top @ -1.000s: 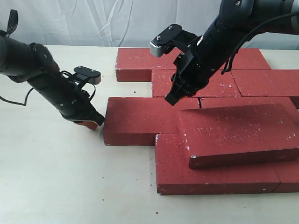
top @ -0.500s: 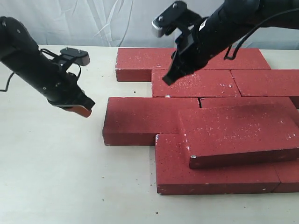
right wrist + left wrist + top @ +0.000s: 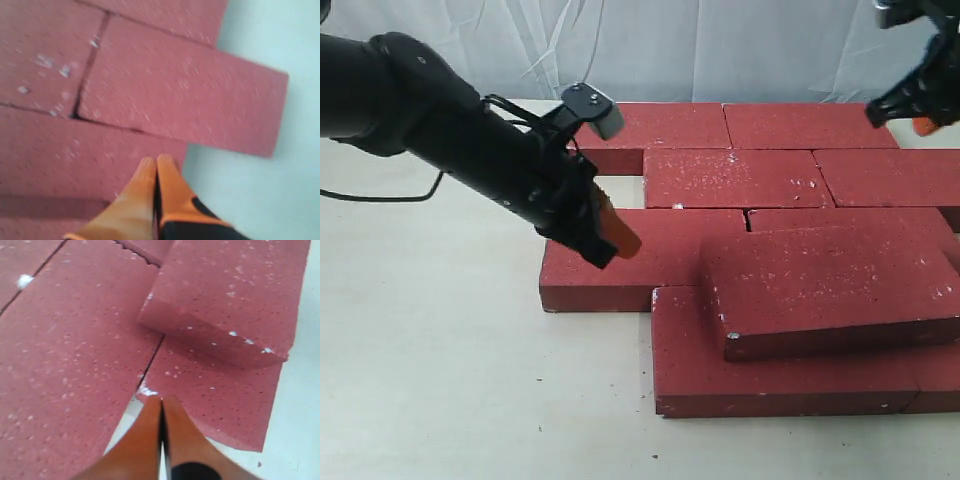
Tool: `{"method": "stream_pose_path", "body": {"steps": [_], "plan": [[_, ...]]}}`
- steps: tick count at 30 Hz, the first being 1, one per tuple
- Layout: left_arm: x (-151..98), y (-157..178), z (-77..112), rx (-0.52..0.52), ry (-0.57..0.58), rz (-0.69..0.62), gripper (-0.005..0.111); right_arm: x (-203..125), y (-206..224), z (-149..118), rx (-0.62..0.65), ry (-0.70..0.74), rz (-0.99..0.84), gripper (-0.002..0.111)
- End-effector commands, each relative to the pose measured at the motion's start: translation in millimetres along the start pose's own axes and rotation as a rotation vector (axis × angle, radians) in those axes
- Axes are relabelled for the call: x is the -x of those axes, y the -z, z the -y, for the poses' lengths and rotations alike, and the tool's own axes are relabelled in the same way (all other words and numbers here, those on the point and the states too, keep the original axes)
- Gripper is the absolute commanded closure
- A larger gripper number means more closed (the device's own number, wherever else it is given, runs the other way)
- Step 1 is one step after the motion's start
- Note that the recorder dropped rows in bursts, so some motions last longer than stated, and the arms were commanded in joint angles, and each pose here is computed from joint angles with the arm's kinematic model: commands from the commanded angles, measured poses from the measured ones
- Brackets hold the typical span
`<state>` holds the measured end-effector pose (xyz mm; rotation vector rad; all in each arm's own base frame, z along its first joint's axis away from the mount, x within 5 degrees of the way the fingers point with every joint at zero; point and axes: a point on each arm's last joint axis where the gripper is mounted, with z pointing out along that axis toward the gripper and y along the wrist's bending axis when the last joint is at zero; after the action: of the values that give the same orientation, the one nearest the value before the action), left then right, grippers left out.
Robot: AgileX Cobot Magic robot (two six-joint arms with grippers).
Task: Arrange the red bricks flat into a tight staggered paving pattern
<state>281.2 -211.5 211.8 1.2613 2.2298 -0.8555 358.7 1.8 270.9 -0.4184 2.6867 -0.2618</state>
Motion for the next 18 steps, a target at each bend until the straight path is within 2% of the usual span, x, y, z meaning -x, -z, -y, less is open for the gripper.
{"method": "stream_pose_path", "body": {"steps": [1, 4, 9, 18], "plan": [[-1, -25, 16.3, -0.041, -0.047, -0.046, 0.107, -39, 3, 39, 0.02, -0.167, -0.161, 0.109], [1, -44, 23.4, -0.063, -0.057, -0.073, 0.107, -74, -8, 47, 0.06, -0.18, -0.251, 0.109], [1, -60, 38.0, -0.087, -0.103, -0.105, 0.107, -100, -31, 34, 0.118, -0.153, -0.299, 0.109], [1, -81, 48.8, -0.083, -0.115, -0.114, 0.107, -113, -47, 6, 0.295, -0.18, -0.237, 0.109]]}}
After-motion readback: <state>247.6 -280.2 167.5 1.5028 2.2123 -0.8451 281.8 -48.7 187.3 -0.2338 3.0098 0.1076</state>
